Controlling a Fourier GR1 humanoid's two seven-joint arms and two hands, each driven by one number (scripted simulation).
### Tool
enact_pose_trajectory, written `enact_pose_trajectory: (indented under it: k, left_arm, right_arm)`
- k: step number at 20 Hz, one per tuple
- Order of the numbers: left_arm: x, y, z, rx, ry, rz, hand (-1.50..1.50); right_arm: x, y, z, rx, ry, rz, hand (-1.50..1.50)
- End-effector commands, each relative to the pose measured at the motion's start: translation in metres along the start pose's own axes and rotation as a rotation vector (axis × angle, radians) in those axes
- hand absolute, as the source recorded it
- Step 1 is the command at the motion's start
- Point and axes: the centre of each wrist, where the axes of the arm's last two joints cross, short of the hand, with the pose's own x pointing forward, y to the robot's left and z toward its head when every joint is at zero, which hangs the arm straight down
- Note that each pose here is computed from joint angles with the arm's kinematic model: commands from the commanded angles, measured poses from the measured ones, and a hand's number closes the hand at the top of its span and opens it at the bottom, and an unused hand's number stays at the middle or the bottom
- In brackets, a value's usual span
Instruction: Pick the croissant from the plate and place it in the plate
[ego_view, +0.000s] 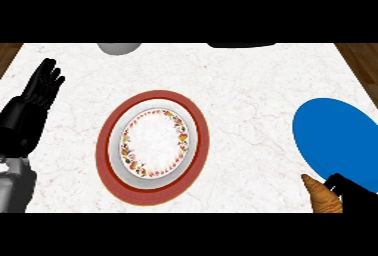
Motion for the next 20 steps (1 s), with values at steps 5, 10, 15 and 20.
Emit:
enact_pose_trajectory:
  k: [5,10,15,20]
  left_arm:
    - [0.001,-0.012,-0.008,-0.029,-0.004,0.016,0.00]
    - [0.006,-0.016,-0.012,-0.063,-0.015,0.005,0.00]
    - [0.022,-0.019,-0.023,-0.072,-0.028,0.008,0.00]
    - [-0.001,-0.019,-0.019,-0.061,-0.020,0.008,0.00]
  right_arm:
    - [0.033,-0.063,0.079,-0.192,-0.253,-0.296,1.50]
    - [0.057,-0.078,0.103,-0.204,-0.366,-0.464,1.50]
    - [0.105,-0.081,0.112,-0.185,-0.442,-0.486,1.50]
    - [0.159,-0.079,0.107,-0.166,-0.487,-0.471,1.50]
